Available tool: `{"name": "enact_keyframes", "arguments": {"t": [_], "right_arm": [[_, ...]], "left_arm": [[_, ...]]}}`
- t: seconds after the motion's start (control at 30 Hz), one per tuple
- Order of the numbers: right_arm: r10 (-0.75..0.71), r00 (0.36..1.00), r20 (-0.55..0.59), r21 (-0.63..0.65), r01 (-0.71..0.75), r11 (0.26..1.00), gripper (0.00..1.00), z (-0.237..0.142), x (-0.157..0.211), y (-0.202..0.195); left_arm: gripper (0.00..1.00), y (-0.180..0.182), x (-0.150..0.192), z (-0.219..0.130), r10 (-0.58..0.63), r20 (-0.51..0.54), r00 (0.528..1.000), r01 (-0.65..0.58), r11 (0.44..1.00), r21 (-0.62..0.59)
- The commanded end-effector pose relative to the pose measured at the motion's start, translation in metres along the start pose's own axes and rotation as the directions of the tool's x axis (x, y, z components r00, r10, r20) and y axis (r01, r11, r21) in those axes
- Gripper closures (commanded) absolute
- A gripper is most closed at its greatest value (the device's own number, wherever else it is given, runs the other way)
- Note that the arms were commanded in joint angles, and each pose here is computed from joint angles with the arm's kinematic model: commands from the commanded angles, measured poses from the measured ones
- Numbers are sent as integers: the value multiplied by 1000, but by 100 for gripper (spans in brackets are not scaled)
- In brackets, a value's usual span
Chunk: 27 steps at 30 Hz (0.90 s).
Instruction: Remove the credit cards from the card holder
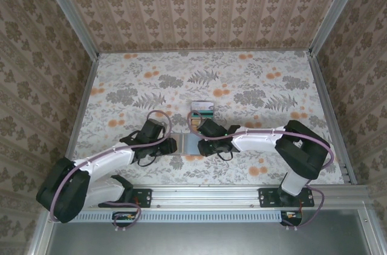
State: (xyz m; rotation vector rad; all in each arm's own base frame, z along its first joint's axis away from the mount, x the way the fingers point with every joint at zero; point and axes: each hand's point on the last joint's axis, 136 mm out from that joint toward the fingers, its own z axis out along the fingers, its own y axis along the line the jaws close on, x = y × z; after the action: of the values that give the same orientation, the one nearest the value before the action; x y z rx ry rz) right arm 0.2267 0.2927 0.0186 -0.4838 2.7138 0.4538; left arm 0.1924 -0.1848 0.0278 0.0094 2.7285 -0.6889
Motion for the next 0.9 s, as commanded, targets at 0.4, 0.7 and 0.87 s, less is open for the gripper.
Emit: {"name": "enact_keyframes", "arguments": {"t": [0.4,0.7,0.87], "right_arm": [[24,999,-26,20,-23,1000,73,12,10,-3],[28,999,-27,24,-27,999,73,11,10,-3],[27,999,-30,29,-27,999,73,11,11,-3]], "left_arm": [[57,-31,-1,7,76,-14,997,-75,994,82],[48,-26,-7,-4,92,15,996,-93,996,5],[46,-25,-12,-12,106,38,994,-106,994,-16]]}}
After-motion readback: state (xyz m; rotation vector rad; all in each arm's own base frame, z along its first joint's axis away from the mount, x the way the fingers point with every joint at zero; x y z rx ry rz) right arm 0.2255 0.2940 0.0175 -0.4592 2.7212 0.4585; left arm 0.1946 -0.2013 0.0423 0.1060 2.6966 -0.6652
